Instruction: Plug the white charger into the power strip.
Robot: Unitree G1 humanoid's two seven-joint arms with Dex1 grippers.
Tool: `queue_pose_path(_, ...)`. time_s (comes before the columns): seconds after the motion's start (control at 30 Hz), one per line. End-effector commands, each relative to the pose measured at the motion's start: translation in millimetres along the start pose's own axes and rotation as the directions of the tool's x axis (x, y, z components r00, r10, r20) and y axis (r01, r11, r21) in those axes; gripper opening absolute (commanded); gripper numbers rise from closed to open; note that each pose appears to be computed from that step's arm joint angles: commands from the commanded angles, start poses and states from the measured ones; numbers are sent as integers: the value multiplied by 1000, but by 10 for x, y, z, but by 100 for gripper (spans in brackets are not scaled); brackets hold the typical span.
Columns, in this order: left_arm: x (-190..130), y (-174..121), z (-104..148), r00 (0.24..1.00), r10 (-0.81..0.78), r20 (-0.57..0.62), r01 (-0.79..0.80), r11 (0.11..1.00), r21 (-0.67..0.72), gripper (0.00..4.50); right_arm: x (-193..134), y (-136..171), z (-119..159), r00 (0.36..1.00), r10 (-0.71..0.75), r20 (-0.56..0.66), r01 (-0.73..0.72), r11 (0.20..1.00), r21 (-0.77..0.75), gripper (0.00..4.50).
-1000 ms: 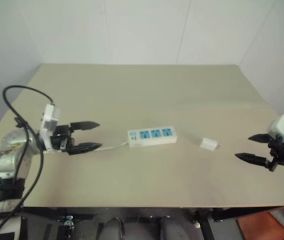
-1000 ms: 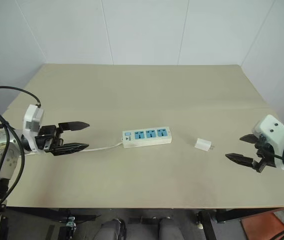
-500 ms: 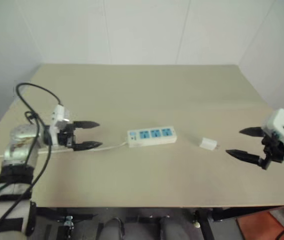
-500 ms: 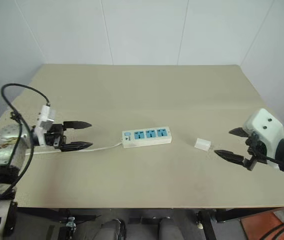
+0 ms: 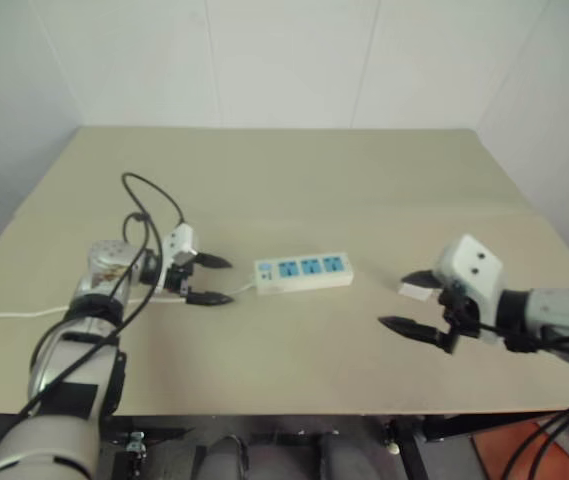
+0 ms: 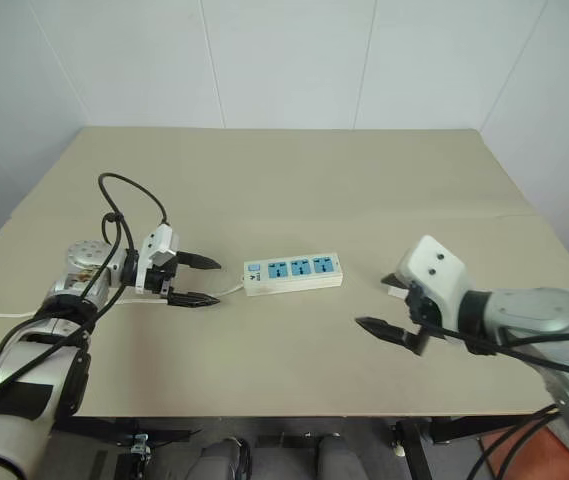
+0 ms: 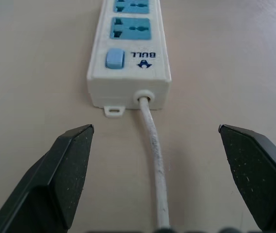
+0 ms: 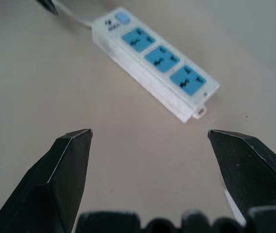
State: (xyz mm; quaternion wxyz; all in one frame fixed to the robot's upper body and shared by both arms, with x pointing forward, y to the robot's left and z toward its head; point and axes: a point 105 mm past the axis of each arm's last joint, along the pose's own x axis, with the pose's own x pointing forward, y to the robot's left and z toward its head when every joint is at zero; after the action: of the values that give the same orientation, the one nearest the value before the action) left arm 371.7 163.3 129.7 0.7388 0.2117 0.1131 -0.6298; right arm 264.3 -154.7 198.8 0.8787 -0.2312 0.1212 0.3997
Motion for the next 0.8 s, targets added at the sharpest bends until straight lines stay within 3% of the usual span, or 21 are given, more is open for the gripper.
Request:
queue_pose_path(0.03, 38, 52, 21, 999, 19, -41, -17, 999, 32, 449, 40, 59, 130, 999, -3, 39, 4, 1000, -31, 450)
queue_pose_path(0.1, 87, 46, -21, 996, 0, -85, 1, 1000, 5, 449, 79, 89, 139, 999, 4, 47, -2, 1000, -30, 450)
queue_pose_path(0.2, 96, 14, -86, 986, -42, -159, 40, 999, -14, 395, 122, 85, 101, 999, -13, 35, 13, 1000, -18, 450)
queue_pose_path(0.5, 119, -54, -123, 988, -73, -135, 66, 996, -52, 98, 245, 154, 16, 1000, -7, 18, 6, 1000, 21, 450)
queue_pose_path(0.6, 131, -68, -24, 996, -72, -46, 69, 995, -67, 2, 292, 183, 3, 1000, 3, 22, -4, 999, 33, 450)
queue_pose_path(0.8, 14, -120, 144, 994, 79, 76, -71, 992, -107, 2, 390, 242, -39, 1000, 26, 15, -27, 998, 53, 450)
